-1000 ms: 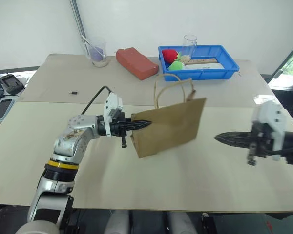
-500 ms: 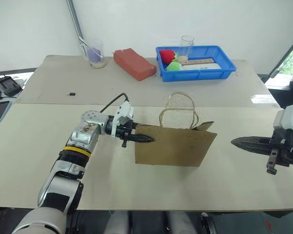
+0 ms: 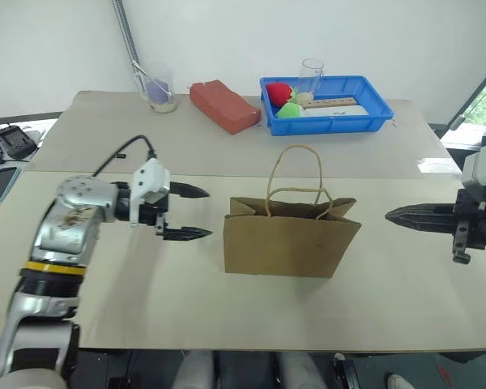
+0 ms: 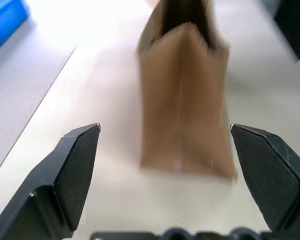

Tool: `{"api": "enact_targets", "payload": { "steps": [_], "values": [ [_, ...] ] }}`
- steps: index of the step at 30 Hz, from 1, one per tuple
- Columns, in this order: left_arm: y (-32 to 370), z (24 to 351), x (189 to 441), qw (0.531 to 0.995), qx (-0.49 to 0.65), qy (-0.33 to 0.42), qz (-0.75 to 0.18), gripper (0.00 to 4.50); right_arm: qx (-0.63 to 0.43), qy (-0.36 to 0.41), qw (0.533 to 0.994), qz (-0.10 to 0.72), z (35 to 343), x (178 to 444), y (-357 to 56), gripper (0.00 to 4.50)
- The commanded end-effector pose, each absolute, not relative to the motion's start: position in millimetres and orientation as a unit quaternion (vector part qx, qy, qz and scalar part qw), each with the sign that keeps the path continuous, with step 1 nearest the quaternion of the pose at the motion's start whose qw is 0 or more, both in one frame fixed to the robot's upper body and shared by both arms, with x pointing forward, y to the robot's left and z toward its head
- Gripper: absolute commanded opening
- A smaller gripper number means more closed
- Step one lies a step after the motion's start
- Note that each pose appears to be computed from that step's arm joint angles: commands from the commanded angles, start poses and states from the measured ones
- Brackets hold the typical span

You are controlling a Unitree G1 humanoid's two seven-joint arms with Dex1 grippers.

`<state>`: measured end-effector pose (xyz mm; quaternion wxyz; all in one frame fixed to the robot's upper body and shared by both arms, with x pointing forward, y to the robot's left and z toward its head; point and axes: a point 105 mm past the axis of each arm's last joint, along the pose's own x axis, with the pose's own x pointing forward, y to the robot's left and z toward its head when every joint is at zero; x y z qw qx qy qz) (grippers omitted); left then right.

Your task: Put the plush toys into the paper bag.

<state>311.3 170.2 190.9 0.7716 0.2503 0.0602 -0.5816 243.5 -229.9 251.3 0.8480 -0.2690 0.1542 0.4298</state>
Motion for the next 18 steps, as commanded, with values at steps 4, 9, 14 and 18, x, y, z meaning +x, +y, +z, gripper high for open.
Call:
{"api": "enact_targets", "payload": {
  "steps": [4, 9, 14, 18],
  "values": [
    [211.9, 229.4, 292.5, 0.805, 0.308, 0.078, -0.501, 4.50, -0.313, 0.164, 0.822, 0.447, 279.6, 242.5, -250.9, 2.61],
    [230.2, 235.7, 286.7, 0.817, 0.322, 0.101, -0.468, 4.50, -0.334, 0.178, 0.801, 0.465, 284.0, 240.9, -257.4, 4.28],
    [231.3, 234.5, 282.2, 0.821, 0.314, 0.109, -0.464, 4.50, -0.347, 0.167, 0.793, 0.472, 282.2, 247.2, -250.7, 4.44],
    [227.1, 233.9, 281.5, 0.824, 0.297, 0.104, -0.472, 4.50, -0.355, 0.167, 0.787, 0.476, 280.9, 249.9, -246.3, 4.44]
  ]
}}
